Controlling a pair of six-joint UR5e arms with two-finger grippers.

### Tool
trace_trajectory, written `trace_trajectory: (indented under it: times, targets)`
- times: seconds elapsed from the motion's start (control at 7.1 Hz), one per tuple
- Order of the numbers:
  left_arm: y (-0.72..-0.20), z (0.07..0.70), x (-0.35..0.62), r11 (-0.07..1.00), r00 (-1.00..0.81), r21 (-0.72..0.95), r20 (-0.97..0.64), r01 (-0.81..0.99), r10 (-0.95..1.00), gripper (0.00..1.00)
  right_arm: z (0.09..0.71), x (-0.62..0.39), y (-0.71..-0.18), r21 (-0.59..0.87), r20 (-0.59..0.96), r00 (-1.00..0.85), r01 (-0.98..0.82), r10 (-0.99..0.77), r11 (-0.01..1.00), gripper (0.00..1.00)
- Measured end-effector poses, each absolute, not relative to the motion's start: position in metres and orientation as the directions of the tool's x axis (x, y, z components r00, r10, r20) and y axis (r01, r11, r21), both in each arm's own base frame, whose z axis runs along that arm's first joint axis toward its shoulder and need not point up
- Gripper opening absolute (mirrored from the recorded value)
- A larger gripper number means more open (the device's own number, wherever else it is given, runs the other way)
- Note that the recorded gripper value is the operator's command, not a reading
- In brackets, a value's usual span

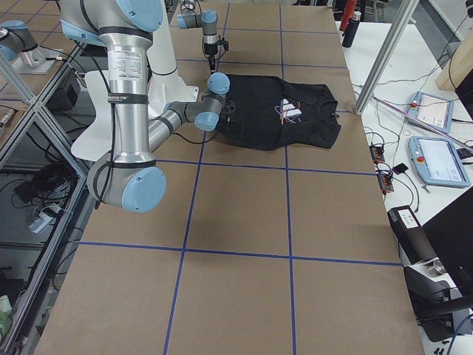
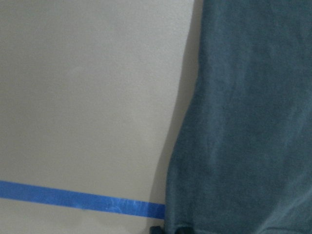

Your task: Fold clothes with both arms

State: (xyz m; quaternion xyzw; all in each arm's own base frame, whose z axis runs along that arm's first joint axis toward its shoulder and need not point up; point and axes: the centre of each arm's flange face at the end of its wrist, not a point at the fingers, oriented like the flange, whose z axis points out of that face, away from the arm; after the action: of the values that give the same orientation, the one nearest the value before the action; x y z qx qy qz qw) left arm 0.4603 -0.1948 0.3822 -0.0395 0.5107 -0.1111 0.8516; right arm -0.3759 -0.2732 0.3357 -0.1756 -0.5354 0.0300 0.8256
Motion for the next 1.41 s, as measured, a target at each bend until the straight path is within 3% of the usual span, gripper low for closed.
trace_trajectory:
  times: [0.56, 0.99, 1.41]
  targets:
    - [-0.184, 0.326, 0.410, 0.978, 0.370, -0.181, -0.906, 0.098, -0.205, 0.00, 0.338, -0.363, -0.268, -0.356, 0.868, 0.430, 0.192, 0.248, 0.915, 0.00]
    - [-0.148, 0.297, 0.376, 0.976, 0.365, -0.201, -0.918, -0.088, -0.156, 0.00, 0.349, -0.342, -0.250, -0.456, 0.842, 0.464, 0.337, 0.276, 0.824, 0.00]
    - [-0.129, 0.278, 0.358, 0.949, 0.378, -0.237, -0.914, -0.209, -0.145, 0.00, 0.362, -0.327, -0.241, -0.512, 0.815, 0.491, 0.362, 0.307, 0.779, 0.00]
